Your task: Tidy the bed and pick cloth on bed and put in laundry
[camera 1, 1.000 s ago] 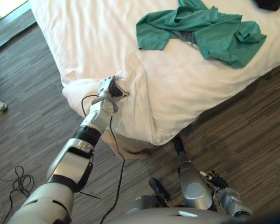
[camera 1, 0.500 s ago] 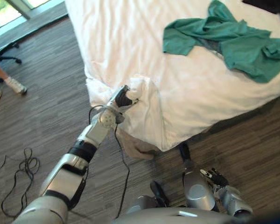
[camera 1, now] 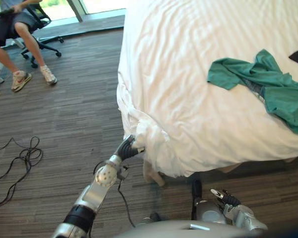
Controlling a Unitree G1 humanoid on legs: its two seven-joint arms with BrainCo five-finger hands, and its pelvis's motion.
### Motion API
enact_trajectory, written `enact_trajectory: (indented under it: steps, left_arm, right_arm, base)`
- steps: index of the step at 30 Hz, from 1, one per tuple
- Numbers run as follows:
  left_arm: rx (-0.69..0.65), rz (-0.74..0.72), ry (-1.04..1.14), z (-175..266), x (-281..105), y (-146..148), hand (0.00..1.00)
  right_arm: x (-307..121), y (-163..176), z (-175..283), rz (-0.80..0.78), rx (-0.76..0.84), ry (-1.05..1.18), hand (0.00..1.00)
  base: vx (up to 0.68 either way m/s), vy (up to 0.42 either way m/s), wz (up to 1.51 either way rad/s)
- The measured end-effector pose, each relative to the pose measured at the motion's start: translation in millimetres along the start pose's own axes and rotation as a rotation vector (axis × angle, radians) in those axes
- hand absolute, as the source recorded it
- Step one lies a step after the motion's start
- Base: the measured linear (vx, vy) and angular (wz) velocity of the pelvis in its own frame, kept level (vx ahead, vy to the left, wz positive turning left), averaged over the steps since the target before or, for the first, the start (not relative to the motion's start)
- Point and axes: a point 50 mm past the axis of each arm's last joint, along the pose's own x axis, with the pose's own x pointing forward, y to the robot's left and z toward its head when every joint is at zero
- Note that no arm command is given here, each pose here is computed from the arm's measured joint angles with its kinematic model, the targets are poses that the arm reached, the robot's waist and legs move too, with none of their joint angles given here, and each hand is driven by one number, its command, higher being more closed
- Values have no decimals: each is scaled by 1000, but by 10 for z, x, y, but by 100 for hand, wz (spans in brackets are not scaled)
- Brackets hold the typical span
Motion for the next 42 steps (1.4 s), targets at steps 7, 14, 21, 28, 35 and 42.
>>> enact_trajectory:
  steps: [7,14,21,28,35,42]
  left_arm:
    - [-61,75,373,-688,-257,-174,0]
    - [-178,194,880,-1424,-937,-312,0]
    - [-301,197,1170,-1673,-1571,-511,0]
    - [-512,154,1127,-1565,-1456,-883,0]
    - [-510,132,997,-1430,-1097,-889,0]
    - [-460,119,883,-1331,-861,-797,0]
  right_arm:
    - [-21,-85,-86,1,51,25,0]
    - [-62,-217,-200,-34,133,42,0]
    - [-102,-307,-296,-73,192,46,0]
    - [-103,-311,-325,-155,297,7,0]
    - [-122,-387,-117,-333,407,-155,100]
    - [-430,-691,1309,-375,339,-669,100]
  base:
    - [13,2,4]
    - [0,0,0]
    - [-42,-12,7]
    - [-59,-37,-3]
    - [18,-16,-14]
    - [13,12,-11]
